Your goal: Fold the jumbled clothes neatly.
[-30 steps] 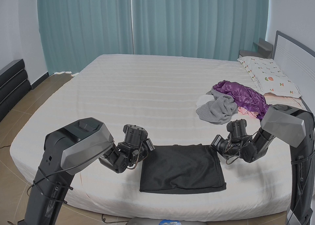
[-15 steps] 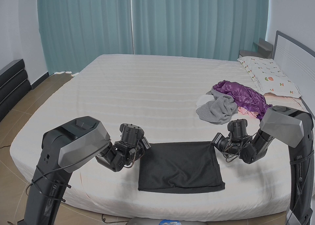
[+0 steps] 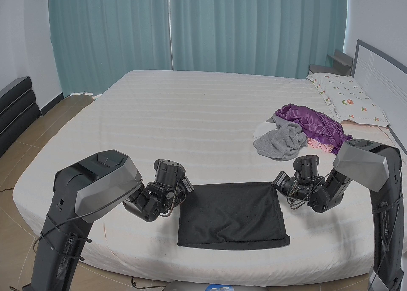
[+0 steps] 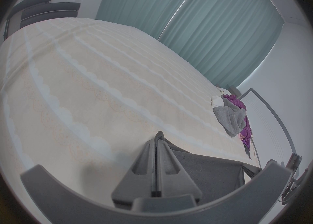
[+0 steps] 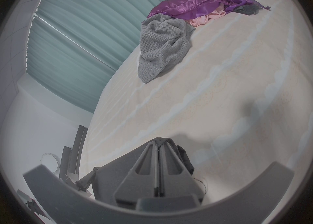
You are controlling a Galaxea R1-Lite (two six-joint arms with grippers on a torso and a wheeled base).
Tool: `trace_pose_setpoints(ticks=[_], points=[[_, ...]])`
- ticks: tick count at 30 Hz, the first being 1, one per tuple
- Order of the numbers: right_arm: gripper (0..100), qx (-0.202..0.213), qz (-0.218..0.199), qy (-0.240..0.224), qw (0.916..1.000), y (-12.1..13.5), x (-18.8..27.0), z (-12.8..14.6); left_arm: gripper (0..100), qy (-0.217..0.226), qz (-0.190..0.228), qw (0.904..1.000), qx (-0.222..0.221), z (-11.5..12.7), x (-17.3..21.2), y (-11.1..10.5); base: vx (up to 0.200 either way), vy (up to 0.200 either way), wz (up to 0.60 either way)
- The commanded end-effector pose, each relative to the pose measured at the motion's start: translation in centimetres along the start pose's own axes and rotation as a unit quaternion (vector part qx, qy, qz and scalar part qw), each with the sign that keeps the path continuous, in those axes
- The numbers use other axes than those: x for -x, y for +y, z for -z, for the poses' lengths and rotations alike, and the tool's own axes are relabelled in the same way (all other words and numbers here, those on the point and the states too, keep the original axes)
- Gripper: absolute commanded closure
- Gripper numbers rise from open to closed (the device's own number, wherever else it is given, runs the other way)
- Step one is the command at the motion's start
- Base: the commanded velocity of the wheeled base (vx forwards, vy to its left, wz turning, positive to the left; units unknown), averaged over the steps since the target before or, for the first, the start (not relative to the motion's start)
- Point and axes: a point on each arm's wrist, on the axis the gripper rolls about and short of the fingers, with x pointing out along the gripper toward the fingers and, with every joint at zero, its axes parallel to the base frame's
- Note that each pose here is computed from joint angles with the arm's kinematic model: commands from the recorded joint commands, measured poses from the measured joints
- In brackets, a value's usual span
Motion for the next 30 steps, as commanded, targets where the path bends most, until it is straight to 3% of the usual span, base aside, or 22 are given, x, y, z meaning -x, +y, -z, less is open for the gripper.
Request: trace_pose_setpoints(ticks=[1,2,3,4,5,12,17,24,30], points=[[100,0.0,0.005,0.005,1.0,-0.3,-0.1,0.3,100,0.001,0.0,1.0,0.0,0.0,0.0,0.0,0.0,0.0,0.0],[100,0.001,0.005,0.005,1.0,-0.4,-0.1,0.3,100,0.001,-0.001,1.0,0.001,0.0,0.0,0.0,0.0,0.0,0.0],[0,0.001,0.005,0.005,1.0,-0.4,-0.1,0.3,100,0.002,0.0,1.0,0.001,0.0,0.0,0.0,0.0,0.0,0.0],[0,0.001,0.005,0.005,1.0,-0.4,-0.1,0.3,100,0.002,0.0,1.0,0.001,0.0,0.0,0.0,0.0,0.0,0.0],[0,0.001,0.005,0.005,1.0,-0.4,-0.1,0.3,0,0.002,0.0,1.0,0.001,0.0,0.0,0.0,0.0,0.0,0.0],[0,-0.004,-0.01,0.001,0.9999,0.4,1.9,-0.3,0,-0.001,0.0,0.9998,0.021,-0.2,0.2,-0.1,0.0,0.0,0.0],[0,0.002,-0.025,0.002,0.9997,0.0,4.3,0.3,0,-0.009,-0.005,0.9986,0.051,-2.3,2.2,0.5,0.0,0.0,0.0],[0,0.032,-0.061,0.051,0.9963,-1.2,7.7,1.1,0,0.011,-0.003,0.9957,0.092,-4.0,4.7,2.0,0.0,0.0,0.0],[0,0.054,-0.054,0.061,0.9952,-2.2,8.3,1.7,0,0.015,0.0,0.9951,0.098,-4.1,4.8,2.1,0.0,0.0,0.0]])
